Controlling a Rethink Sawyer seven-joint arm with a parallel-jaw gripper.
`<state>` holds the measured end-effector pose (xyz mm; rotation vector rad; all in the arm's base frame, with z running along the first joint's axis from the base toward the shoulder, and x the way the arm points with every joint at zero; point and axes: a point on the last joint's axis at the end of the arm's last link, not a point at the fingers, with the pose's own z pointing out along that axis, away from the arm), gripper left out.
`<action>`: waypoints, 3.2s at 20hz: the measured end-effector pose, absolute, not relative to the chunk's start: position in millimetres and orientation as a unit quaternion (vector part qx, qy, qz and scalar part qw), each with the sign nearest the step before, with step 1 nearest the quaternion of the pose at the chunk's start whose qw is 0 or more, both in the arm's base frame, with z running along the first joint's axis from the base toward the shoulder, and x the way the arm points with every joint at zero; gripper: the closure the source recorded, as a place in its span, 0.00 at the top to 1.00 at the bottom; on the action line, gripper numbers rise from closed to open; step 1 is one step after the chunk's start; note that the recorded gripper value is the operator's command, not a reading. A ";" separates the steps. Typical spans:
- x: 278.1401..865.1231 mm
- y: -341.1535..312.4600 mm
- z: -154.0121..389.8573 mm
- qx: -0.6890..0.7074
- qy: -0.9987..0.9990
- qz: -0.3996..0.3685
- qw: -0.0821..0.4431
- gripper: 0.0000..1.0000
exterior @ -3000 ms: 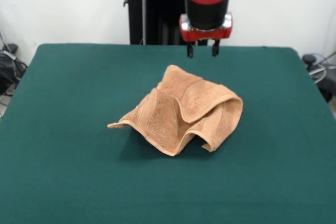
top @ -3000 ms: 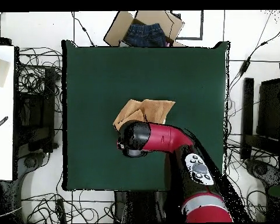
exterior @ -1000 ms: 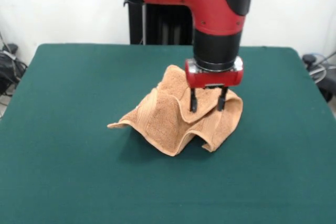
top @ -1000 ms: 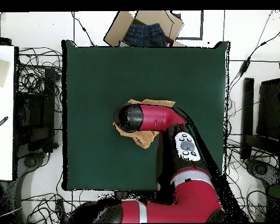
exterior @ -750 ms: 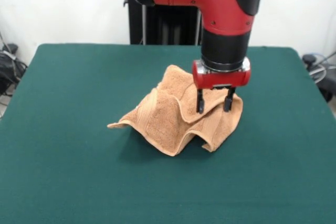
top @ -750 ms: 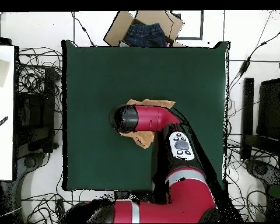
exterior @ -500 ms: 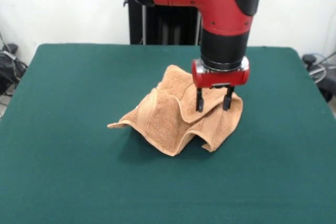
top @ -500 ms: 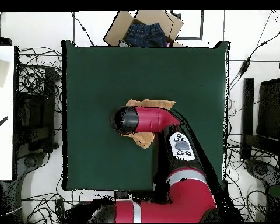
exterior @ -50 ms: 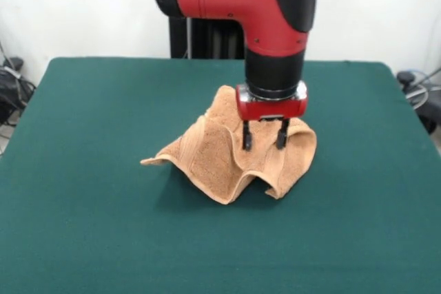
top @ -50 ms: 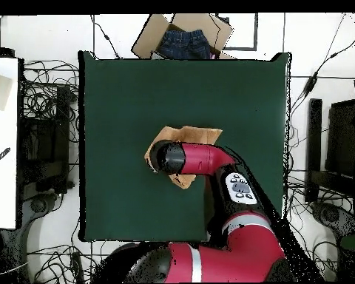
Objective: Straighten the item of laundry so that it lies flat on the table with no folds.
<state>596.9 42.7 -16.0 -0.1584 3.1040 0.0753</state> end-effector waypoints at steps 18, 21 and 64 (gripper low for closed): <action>574.1 27.7 -44.1 -0.024 0.995 0.046 0.080 0.00; 573.6 28.2 -44.2 -0.024 0.995 0.050 0.080 0.00; 558.1 55.2 180.8 -0.033 0.994 0.048 -0.090 0.00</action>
